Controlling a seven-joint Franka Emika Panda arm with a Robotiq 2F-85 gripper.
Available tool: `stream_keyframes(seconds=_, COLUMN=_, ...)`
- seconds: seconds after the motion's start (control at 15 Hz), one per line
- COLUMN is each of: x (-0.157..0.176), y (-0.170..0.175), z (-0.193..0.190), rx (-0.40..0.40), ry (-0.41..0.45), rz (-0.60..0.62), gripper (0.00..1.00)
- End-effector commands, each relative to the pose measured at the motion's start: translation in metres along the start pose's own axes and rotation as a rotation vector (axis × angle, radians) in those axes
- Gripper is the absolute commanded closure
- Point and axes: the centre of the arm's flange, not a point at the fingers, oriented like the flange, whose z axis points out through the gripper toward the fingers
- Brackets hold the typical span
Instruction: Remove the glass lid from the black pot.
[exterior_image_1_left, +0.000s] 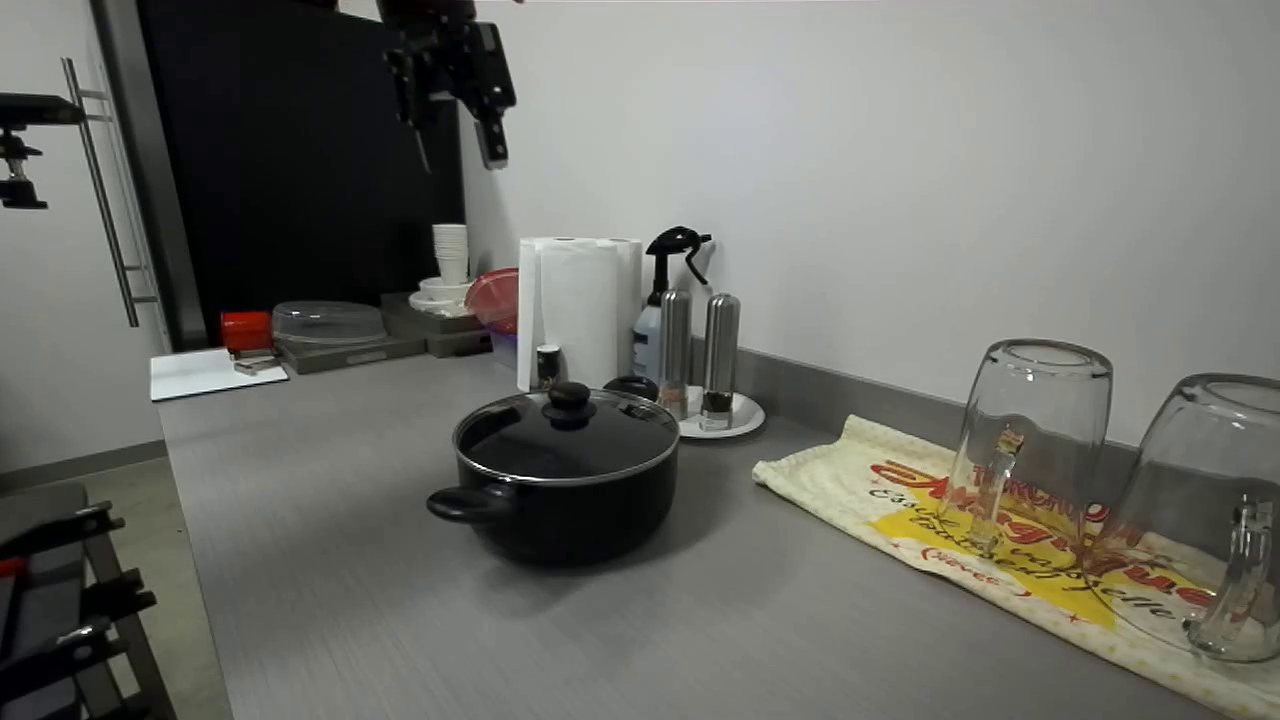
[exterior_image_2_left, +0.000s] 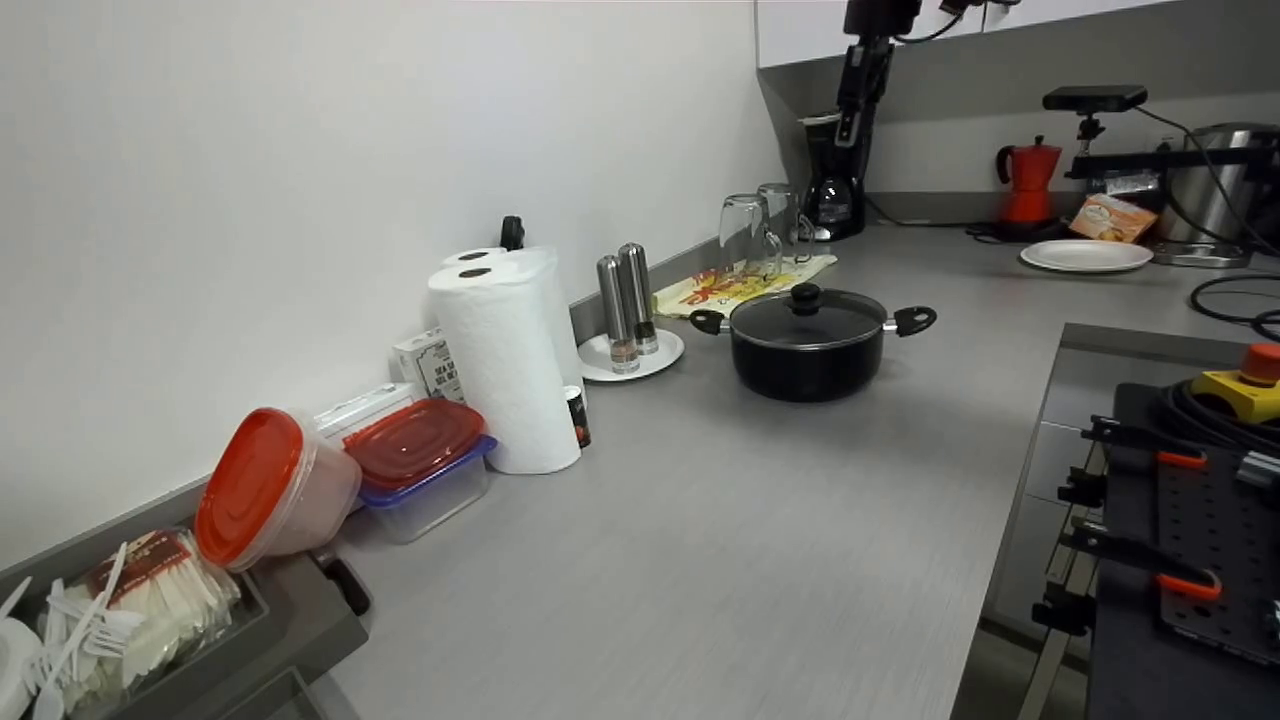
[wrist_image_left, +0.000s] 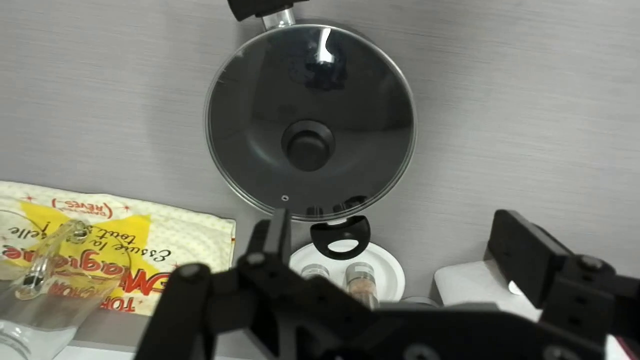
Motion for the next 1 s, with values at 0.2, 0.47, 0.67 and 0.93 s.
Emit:
stream_keyframes(seconds=0.2, x=0.08, y=0.057, z=0.061, rx=-0.037, ry=-0.109, rz=0.037, gripper=0.0)
stream_keyframes(seconds=0.47, x=0.082, y=0.073, z=0.095, rx=-0.027, ry=-0.164, rz=0.053, gripper=0.0)
stream_keyframes(seconds=0.67, x=0.078, y=0.078, z=0.113, rx=-0.014, ry=-0.202, rz=0.065, gripper=0.0)
stream_keyframes(seconds=0.93, x=0.072, y=0.074, z=0.129, rx=0.013, ry=-0.238, rz=0.07, gripper=0.0)
